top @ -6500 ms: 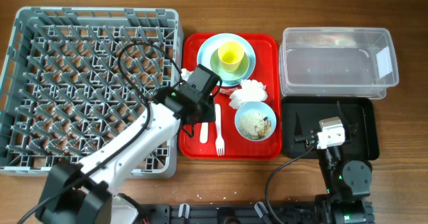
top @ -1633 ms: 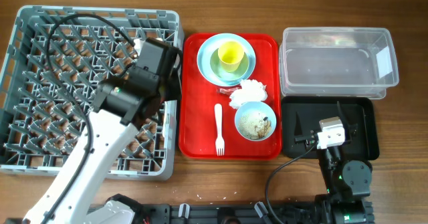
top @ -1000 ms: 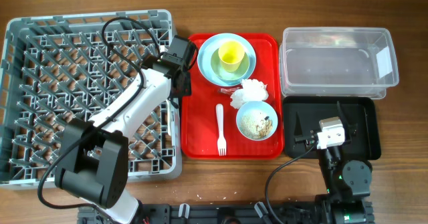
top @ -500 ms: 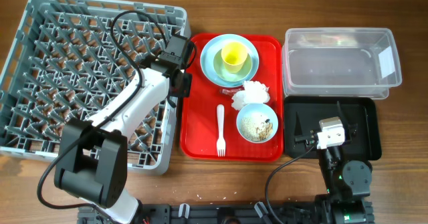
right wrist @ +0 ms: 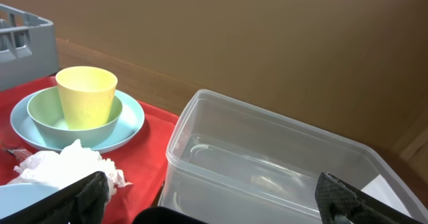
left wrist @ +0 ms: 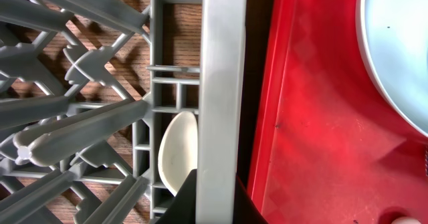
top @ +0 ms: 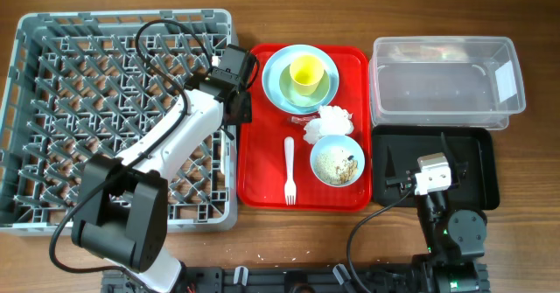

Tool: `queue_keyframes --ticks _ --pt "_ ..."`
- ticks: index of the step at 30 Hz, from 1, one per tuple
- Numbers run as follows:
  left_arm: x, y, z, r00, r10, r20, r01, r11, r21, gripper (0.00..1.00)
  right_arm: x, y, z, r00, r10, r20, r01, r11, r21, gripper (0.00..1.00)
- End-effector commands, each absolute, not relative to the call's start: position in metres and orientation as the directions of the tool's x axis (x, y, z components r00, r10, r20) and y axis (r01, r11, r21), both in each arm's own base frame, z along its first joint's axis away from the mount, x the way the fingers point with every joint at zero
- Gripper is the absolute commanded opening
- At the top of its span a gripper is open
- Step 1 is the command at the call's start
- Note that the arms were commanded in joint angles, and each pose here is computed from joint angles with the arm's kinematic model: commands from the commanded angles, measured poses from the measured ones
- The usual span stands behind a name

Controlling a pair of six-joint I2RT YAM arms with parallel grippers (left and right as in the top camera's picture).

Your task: Sort waste into correct bins and load items into the dishwasher rack

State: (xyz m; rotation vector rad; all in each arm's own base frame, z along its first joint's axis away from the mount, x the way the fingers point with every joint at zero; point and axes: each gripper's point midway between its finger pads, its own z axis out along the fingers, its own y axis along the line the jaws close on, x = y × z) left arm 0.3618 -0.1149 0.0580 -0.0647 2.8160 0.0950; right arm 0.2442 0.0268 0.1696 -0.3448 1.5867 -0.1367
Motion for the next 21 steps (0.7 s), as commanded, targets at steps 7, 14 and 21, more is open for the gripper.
queue_keyframes --ticks 7,14,21 --pt "0.368 -0.096 0.085 -0.911 -0.119 -0.394 -0.17 0.981 0.097 0.37 0.244 0.028 0.171 0.0 -0.309 -0.951 -0.14 0.942 -0.306 1.0" --pt "0.358 -0.125 0.191 -0.819 -0.179 -0.546 -0.082 0.977 -0.197 0.04 0.244 0.028 0.172 0.0 -0.309 -0.951 -0.139 0.942 -0.306 1.0" --pt "0.368 -0.185 0.116 -0.877 -0.082 -0.473 -0.001 0.986 -0.168 0.04 0.244 0.028 0.171 0.0 -0.308 -0.951 -0.14 0.942 -0.305 1.0"
